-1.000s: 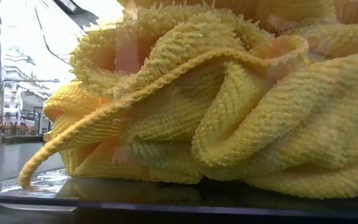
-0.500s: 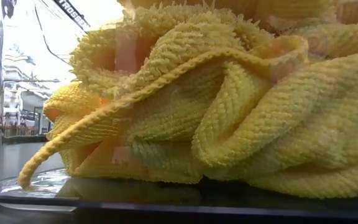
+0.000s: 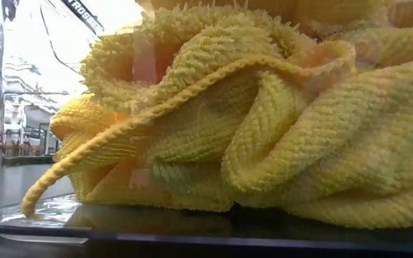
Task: Sort microfiber towel by color & place in baskets
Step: Put the yellow towel into the bottom transparent bin
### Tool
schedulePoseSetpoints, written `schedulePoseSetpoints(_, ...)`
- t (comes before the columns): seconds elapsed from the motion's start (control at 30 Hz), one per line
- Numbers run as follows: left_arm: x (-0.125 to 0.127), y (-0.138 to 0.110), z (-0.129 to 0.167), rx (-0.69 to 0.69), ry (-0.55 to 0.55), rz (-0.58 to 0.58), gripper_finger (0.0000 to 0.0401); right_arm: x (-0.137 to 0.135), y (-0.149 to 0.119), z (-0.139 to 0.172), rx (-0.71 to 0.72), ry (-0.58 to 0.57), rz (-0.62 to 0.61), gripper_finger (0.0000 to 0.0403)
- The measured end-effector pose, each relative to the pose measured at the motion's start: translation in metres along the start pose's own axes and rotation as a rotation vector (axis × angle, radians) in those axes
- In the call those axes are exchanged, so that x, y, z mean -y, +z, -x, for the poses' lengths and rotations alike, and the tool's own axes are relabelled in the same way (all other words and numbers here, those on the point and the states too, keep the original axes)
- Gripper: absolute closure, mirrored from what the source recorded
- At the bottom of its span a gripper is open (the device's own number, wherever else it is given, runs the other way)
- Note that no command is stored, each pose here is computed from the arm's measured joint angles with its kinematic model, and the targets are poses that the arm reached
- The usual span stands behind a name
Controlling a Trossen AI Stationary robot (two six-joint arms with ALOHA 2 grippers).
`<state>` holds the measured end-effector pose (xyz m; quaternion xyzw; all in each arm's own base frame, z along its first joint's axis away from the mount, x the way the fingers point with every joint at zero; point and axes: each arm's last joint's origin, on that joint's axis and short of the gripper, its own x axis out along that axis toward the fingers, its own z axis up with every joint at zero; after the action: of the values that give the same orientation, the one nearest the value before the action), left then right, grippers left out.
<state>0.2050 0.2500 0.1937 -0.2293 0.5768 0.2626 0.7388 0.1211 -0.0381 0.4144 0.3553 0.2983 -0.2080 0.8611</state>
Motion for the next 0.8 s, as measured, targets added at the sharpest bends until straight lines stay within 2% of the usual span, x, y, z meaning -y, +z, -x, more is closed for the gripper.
schedulePoseSetpoints(0.1, 0.006, -0.004, 0.017, -0.029, -0.018, 0.007, 0.0396, -0.004, -0.001, 0.0, -0.001, 0.029, 0.02, 0.0133)
schedulePoseSetpoints(0.23, 0.023, -0.012, 0.058, 0.043, -0.022, 0.021, 0.0397, -0.008, -0.004, 0.0, -0.021, 0.058, 0.078, 0.0133)
schedulePoseSetpoints(0.4, 0.039, -0.023, 0.124, 0.263, -0.045, 0.043, 0.0398, -0.013, -0.009, 0.001, -0.044, 0.093, 0.116, 0.0133)
schedulePoseSetpoints(0.53, 0.055, -0.04, 0.172, 0.428, -0.112, 0.06, 0.0399, -0.017, -0.012, 0.001, -0.064, 0.12, 0.158, 0.0133)
schedulePoseSetpoints(0.8, 0.094, -0.086, 0.25, 0.685, -0.286, -0.04, 0.04, -0.023, -0.015, 0.002, -0.068, 0.164, 0.211, 0.0133)
